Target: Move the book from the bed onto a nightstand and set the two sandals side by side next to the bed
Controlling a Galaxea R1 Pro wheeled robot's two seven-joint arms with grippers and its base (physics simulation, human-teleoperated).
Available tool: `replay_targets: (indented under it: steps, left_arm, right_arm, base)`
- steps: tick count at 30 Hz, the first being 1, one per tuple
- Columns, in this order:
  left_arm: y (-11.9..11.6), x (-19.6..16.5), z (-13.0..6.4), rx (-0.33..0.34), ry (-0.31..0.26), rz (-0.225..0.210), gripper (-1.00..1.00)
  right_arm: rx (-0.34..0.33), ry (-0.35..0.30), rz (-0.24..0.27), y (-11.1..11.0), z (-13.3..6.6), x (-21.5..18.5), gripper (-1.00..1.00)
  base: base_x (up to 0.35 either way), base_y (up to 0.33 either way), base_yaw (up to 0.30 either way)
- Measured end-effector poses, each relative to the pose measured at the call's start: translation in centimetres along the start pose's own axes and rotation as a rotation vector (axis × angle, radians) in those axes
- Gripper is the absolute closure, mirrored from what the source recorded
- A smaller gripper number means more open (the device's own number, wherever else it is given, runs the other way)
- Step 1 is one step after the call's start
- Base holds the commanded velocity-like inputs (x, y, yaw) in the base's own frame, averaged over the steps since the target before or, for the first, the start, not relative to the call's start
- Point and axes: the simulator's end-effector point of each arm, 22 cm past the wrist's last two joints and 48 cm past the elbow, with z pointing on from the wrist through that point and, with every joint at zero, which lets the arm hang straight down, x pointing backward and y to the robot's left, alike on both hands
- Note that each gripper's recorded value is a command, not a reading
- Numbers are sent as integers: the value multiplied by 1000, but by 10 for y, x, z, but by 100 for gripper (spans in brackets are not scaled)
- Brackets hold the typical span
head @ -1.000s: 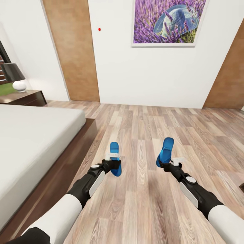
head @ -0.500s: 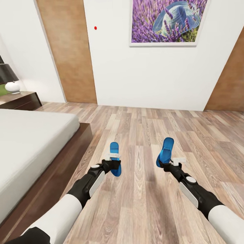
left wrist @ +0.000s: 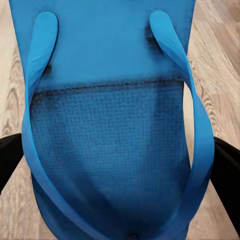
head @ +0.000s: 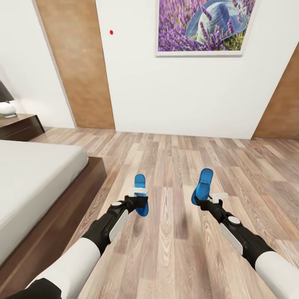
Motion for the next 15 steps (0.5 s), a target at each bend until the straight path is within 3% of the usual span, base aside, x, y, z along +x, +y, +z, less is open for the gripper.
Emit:
replay_targets:
  steps: [15]
  left_arm:
    - [-1,0,0,2,0,1,100]
  right_arm:
    - [-1,2,-1,1,0,1,100]
  base:
    - [328,-6,0]
